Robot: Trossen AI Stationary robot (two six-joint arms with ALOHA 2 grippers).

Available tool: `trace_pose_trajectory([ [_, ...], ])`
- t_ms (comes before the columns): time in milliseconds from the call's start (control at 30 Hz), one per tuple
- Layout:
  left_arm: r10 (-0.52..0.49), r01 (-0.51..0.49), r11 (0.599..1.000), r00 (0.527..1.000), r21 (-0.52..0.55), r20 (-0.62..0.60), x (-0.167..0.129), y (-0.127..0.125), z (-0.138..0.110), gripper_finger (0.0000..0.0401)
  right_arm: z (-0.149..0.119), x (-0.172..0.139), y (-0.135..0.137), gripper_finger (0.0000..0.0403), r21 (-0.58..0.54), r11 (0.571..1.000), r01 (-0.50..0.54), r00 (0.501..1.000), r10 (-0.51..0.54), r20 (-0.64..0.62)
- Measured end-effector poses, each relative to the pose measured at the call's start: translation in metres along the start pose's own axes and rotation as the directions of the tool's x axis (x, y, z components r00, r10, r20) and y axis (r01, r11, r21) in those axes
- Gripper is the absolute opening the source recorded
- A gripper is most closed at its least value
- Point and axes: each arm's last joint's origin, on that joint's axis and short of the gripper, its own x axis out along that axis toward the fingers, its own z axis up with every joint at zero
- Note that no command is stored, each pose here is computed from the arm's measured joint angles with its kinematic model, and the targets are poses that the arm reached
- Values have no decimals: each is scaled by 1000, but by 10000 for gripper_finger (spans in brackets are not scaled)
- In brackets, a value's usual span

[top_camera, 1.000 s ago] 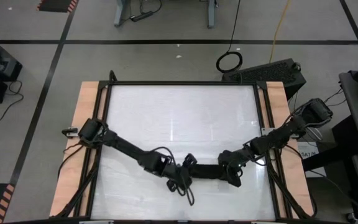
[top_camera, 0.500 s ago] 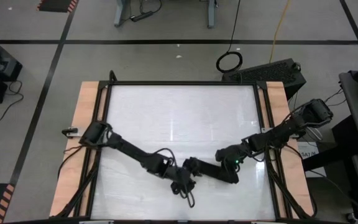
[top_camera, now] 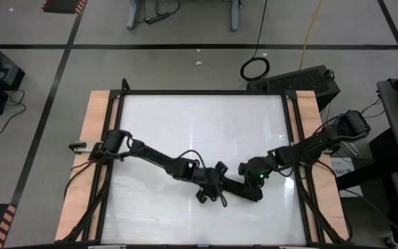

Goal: Roll towel
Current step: Roll the black towel

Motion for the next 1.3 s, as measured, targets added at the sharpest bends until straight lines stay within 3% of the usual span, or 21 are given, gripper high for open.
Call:
trace_pose_trajectory([
  [400, -145, 148, 985, 989, -85, 43, 28, -1, -32, 212, 0, -2, -6, 13, 66, 997, 37, 999, -36, -16],
  [567, -168, 175, 973, 984, -150, 58, 28, 7, -39, 212, 2, -7, -2, 70, 45, 999, -8, 1000, 8, -6],
  [733, -197, 206, 959, 978, -196, 68, 29, 13, -47, 212, 3, -24, 7, 149, -9, 1000, -29, 999, 29, 38],
  [867, -209, 220, 948, 975, -229, 72, 28, 19, -53, 212, 1, -38, 17, 182, -107, 994, 5, 993, 8, 122],
  [1067, -226, 235, 934, 972, -268, 62, 27, 25, -61, 212, 8, -44, 43, 187, -325, 940, 104, 967, -20, 253],
  [1300, -241, 254, 921, 967, -297, 78, 26, 34, -70, 212, 9, -12, 41, 158, -394, 909, 138, 987, -94, 131],
])
